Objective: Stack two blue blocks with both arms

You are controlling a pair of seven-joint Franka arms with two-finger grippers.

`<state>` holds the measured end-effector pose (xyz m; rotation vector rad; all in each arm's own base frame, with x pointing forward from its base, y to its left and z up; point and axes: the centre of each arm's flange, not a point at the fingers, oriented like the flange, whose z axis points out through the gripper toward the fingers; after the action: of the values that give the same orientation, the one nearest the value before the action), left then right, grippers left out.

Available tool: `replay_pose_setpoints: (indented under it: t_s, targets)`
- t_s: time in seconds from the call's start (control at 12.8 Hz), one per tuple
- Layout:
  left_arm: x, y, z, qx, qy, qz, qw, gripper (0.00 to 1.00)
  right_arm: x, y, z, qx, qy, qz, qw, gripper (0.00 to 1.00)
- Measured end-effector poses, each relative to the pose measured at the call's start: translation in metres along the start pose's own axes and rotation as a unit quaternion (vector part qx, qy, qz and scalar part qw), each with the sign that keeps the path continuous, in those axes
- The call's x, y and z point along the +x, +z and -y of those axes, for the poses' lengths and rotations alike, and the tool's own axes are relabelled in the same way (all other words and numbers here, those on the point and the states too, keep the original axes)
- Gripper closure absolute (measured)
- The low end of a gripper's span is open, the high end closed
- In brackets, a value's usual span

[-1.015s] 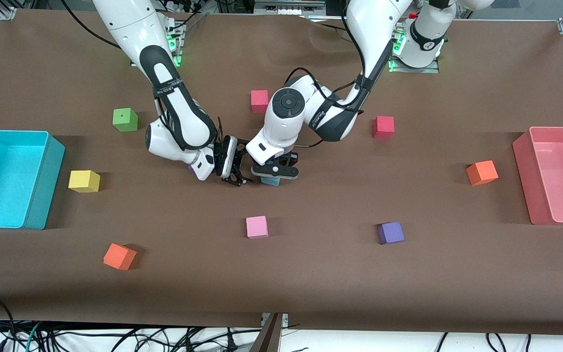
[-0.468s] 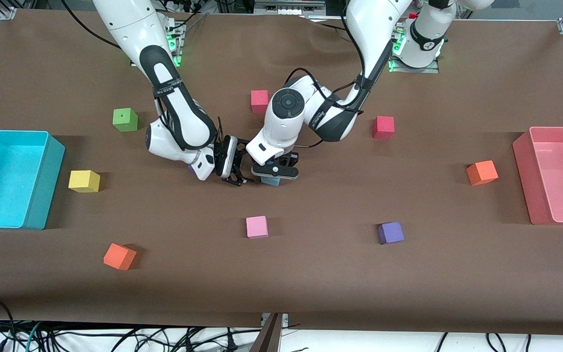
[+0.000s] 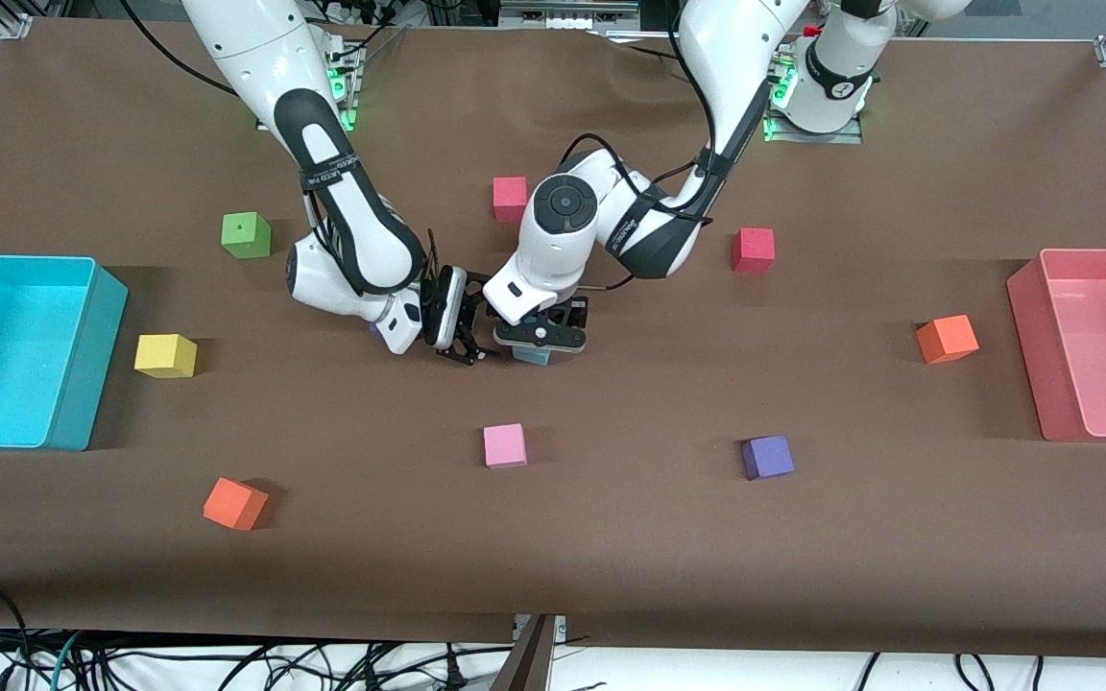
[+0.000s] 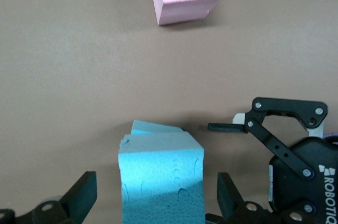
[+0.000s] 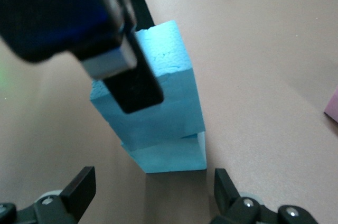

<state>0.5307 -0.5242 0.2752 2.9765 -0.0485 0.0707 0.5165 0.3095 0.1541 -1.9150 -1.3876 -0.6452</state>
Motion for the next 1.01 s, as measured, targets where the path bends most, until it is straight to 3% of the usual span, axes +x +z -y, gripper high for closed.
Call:
replay_pose_setpoints:
  t_s: [0.31,0.62,0.86,1.01]
  targets:
    - [0.038,-0.081,0.046,0.016,-0.04,0.006,0.999,0.0,0.003,-0.008,-0.008,-0.008,0.0,-0.005,1.0,0.0]
    - [0.072,-0.209,0.192,0.018,-0.098,0.034,0.994,0.0,0.016,-0.037,-0.021,-0.02,0.022,-0.011,0.999,0.0]
    - [0.056,-0.303,0.336,0.022,-0.067,0.074,0.995,0.0,0.05,-0.074,-0.028,0.011,0.088,0.019,0.996,0.0]
    - [0.037,-0.339,0.414,0.045,-0.058,0.082,0.994,0.0,0.078,-0.114,-0.035,0.034,0.12,0.05,0.991,0.0]
